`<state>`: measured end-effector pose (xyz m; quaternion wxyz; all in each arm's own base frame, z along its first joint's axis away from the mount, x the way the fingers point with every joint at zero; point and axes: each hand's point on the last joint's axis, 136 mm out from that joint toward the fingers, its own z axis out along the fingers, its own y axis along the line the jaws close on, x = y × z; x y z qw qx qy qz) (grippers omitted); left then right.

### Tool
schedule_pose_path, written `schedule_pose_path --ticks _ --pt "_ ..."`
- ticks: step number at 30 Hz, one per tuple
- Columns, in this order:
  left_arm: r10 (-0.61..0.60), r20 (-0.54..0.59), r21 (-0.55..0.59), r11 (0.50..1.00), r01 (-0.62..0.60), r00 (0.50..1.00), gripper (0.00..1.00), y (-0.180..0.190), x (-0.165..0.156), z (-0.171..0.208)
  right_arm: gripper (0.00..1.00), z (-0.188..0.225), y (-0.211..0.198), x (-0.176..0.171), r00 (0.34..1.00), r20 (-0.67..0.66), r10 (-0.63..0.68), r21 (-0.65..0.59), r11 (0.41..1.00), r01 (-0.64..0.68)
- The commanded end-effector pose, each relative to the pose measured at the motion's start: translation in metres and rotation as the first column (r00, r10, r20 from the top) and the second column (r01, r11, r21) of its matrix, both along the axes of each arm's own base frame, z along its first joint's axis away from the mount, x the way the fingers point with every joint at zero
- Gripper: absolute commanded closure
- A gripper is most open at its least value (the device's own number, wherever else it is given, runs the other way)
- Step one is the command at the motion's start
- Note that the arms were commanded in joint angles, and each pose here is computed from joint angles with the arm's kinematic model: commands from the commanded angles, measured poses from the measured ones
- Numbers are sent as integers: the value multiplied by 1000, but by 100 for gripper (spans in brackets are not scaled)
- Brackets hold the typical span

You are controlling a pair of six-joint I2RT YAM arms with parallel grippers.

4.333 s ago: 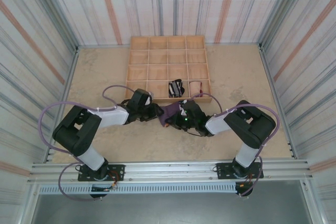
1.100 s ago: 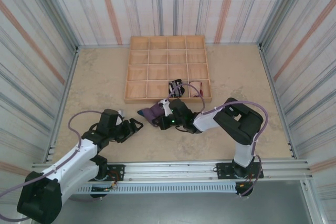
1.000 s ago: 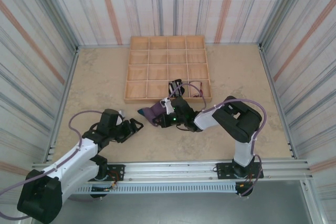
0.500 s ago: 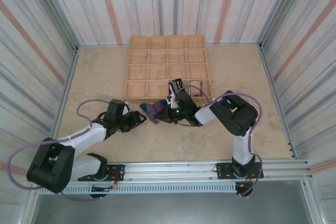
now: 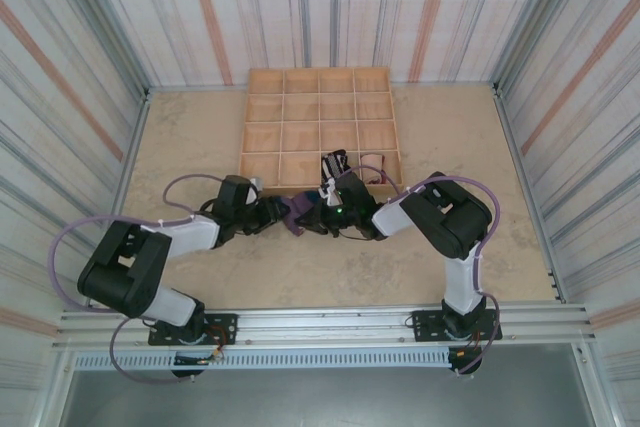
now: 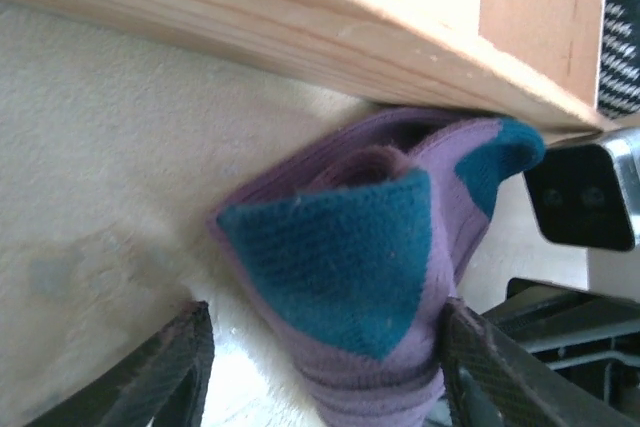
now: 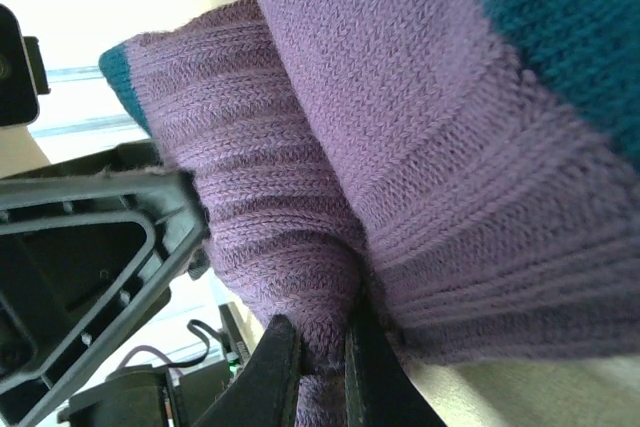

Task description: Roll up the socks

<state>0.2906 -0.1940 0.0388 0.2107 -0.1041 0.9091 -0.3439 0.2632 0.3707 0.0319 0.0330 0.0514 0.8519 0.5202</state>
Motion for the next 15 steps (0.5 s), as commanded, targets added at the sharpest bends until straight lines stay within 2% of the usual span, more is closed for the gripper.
schedule_pose_path --ticks 1,7,8,12,15 --pt "12 22 14 1000 -12 1000 48 -5 9 -2 100 -74 -50 -11 967 -199 -160 -257 961 106" --pt "50 -58 92 995 -45 997 71 0 3 -20 100 -65 -47 -9 979 -163 -124 -227 970 85" --pt "59 -75 102 993 -51 995 74 2 1 -23 98 -60 -46 -10 983 -149 -110 -222 972 75" --pt "62 -154 134 990 -41 986 82 6 -10 -28 75 -41 -47 -13 1000 -13 -17 -270 963 13" --pt "61 -198 142 989 -33 978 86 9 -21 -30 61 -19 -49 -19 992 115 59 -339 941 -16"
